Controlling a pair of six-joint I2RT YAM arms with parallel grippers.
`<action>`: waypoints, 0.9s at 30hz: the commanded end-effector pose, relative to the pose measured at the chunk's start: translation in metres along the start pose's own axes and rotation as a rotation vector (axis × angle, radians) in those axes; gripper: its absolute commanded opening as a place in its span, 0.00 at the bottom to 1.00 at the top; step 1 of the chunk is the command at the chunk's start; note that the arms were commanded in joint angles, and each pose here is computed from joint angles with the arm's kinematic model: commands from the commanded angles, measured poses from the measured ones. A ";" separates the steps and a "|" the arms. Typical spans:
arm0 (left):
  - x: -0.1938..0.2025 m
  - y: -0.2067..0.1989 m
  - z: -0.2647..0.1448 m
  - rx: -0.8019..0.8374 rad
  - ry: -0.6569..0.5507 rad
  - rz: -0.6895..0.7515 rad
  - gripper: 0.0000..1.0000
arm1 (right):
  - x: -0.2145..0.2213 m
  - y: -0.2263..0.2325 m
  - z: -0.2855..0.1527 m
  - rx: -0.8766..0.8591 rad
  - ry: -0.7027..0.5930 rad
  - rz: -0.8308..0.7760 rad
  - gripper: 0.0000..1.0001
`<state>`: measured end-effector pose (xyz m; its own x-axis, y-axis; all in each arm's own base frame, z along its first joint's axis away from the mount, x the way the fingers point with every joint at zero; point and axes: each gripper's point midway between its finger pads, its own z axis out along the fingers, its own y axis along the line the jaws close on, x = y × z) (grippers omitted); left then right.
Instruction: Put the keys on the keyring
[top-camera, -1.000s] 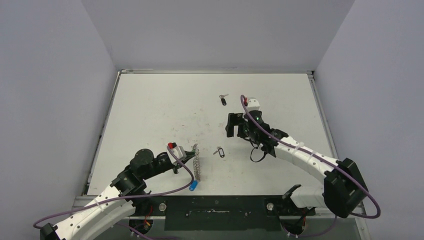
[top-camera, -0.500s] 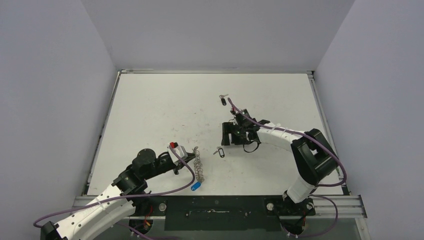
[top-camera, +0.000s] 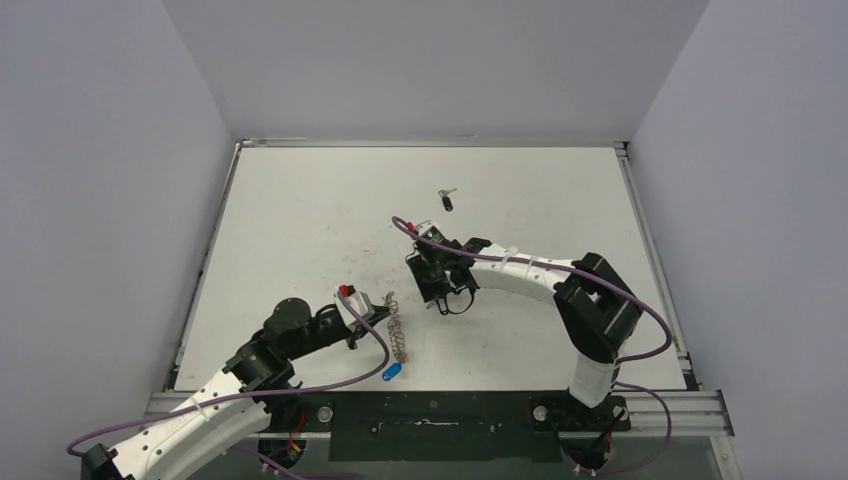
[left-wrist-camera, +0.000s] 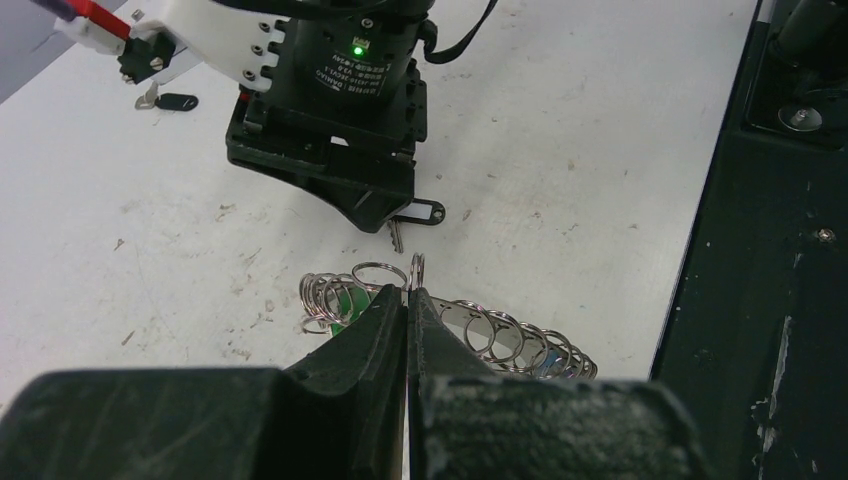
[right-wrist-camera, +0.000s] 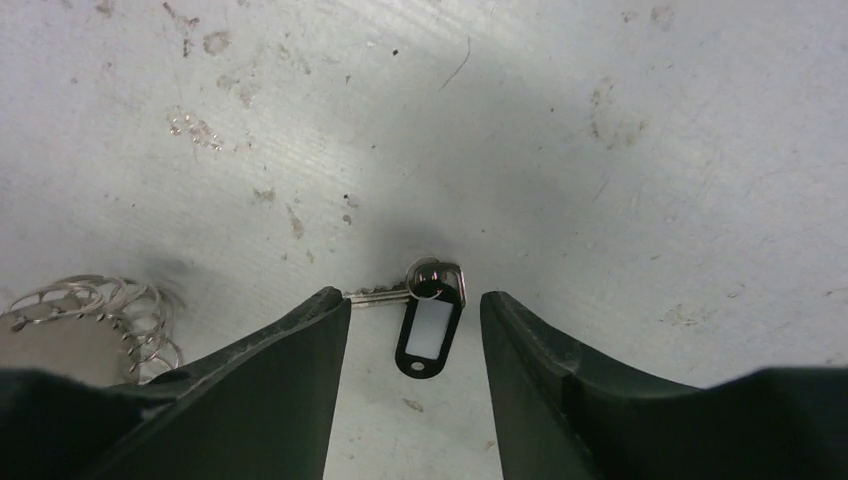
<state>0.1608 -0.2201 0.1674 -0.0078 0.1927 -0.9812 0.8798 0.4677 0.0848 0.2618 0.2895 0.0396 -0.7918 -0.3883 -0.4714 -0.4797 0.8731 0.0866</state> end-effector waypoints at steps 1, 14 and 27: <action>-0.019 0.005 0.000 -0.020 -0.064 0.018 0.00 | -0.010 -0.013 -0.002 0.170 0.003 -0.080 0.49; -0.017 0.005 0.000 -0.021 -0.056 0.011 0.00 | -0.004 -0.008 0.002 0.250 0.027 -0.139 0.33; -0.016 0.005 0.000 -0.024 -0.053 0.009 0.00 | 0.002 0.004 0.015 0.200 0.055 -0.141 0.33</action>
<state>0.1616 -0.2189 0.1651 -0.0137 0.1989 -0.9799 0.8763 0.4744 0.0841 0.2582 0.2841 0.0205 -0.7546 -0.5278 -0.3899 -0.5043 0.8466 -0.1701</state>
